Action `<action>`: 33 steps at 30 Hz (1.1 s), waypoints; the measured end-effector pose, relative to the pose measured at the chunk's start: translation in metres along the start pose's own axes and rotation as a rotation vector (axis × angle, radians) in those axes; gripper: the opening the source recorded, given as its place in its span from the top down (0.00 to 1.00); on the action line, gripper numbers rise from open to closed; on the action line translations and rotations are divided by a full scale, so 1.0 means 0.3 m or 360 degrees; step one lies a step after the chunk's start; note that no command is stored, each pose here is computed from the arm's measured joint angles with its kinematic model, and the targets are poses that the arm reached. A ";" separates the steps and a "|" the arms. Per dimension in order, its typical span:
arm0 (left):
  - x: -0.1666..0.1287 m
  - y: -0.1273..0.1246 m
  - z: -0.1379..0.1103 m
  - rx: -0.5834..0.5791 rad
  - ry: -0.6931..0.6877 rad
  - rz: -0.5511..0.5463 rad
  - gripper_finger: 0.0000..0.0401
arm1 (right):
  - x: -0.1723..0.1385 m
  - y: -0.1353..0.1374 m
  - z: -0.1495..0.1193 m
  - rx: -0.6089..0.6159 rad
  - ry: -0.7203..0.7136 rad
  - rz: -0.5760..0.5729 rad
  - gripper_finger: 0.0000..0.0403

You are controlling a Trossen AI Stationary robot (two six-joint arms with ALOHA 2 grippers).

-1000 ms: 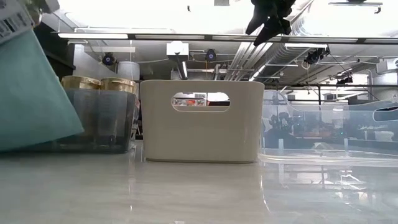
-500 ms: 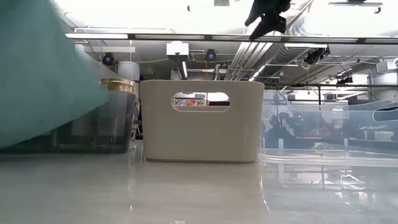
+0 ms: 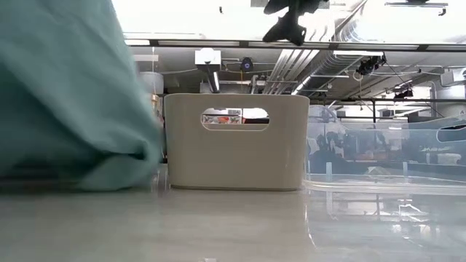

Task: Sort spices by type
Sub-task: Put the left white seasoning bottle into the gray bin

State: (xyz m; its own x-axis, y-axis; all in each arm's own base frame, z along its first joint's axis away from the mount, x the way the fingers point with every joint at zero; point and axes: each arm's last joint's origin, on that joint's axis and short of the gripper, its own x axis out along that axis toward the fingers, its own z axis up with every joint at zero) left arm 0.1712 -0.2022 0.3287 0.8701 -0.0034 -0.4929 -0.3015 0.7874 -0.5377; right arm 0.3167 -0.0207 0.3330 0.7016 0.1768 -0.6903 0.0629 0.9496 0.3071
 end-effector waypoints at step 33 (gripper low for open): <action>0.139 0.093 0.069 0.0688 0.0177 0.0344 0.60 | 0.336 0.234 0.101 -0.0724 -0.0786 0.0521 0.36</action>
State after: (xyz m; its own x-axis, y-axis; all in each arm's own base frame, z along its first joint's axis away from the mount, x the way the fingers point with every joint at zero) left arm 0.2073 -0.1676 0.3072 0.7514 0.1409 -0.6447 -0.2605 0.9609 -0.0937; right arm 0.4132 0.0559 0.3049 0.8780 0.4337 -0.2025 -0.4285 0.9007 0.0712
